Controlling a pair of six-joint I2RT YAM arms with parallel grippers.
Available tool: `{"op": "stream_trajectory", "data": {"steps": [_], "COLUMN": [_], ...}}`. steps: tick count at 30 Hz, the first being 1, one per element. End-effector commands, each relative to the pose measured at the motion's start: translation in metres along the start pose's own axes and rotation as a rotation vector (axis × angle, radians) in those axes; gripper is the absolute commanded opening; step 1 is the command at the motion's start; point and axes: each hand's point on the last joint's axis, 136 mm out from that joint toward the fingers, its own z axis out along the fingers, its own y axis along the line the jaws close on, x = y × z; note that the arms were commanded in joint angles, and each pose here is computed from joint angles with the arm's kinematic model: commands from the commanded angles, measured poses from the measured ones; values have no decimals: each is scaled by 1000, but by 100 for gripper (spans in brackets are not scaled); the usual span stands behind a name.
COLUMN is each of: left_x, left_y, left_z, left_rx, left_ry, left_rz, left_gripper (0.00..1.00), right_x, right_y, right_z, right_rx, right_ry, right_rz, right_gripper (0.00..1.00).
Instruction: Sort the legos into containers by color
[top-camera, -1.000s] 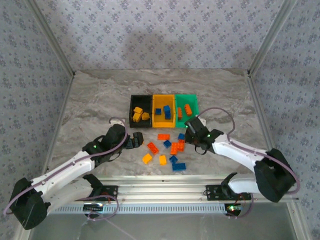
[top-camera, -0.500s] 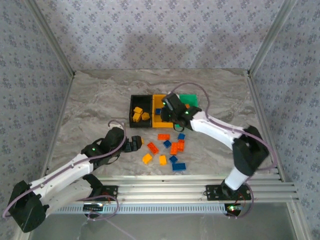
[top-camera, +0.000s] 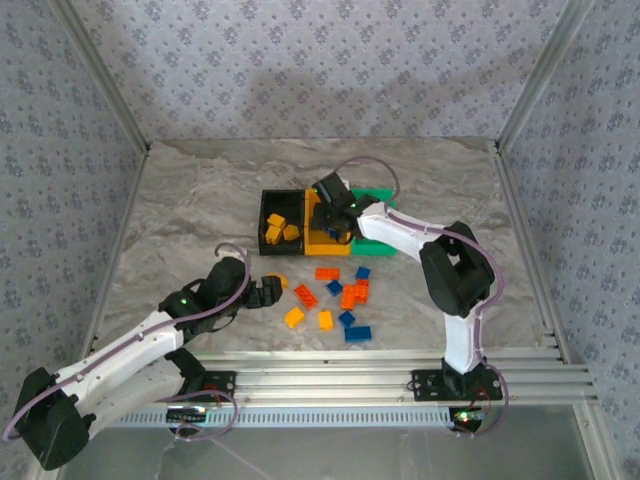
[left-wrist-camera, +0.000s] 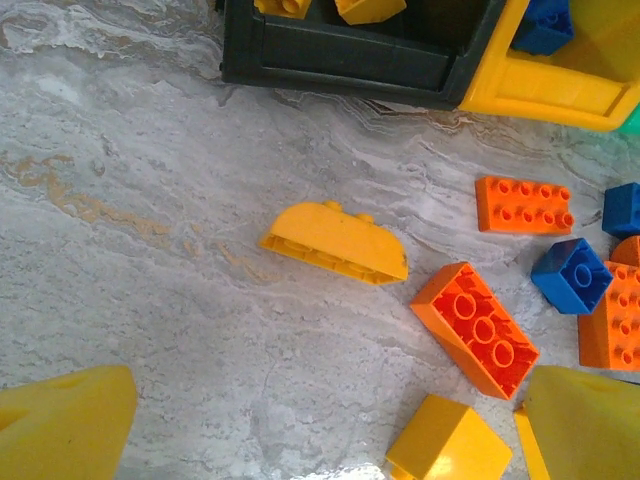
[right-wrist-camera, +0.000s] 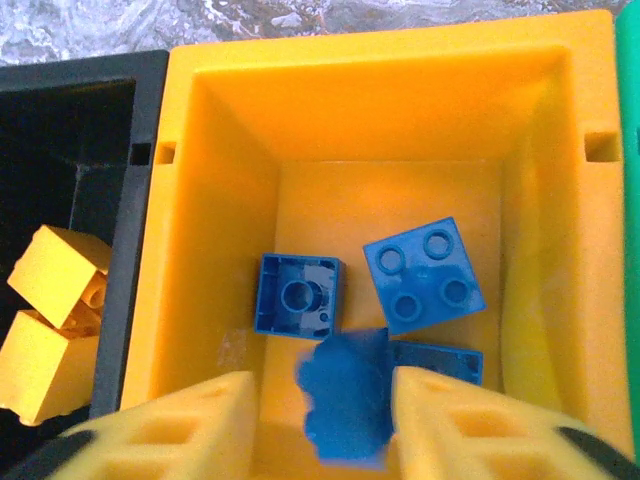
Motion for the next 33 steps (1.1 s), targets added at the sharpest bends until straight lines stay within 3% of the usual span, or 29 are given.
{"op": "stream_trajectory", "data": {"steps": [1, 5, 16, 25, 33], "left_x": [5, 6, 45, 83, 98], "left_y": [-3, -8, -38, -46, -53], "left_z": [0, 1, 12, 26, 48], "left_rx": [7, 21, 59, -22, -52], "left_ry": [35, 53, 244, 374, 433], "left_rz": [34, 43, 245, 409, 459], "left_gripper": [100, 100, 99, 82, 72], "right_x": [-22, -27, 22, 40, 35], "right_y": [12, 13, -10, -38, -48], "right_z": [-21, -42, -89, -107, -124], "right_rx": [-40, -76, -110, -88, -91], "right_ry": [-60, -102, -109, -129, -171], "right_rz": [1, 28, 74, 118, 143], "right_gripper": [57, 68, 73, 75, 76]}}
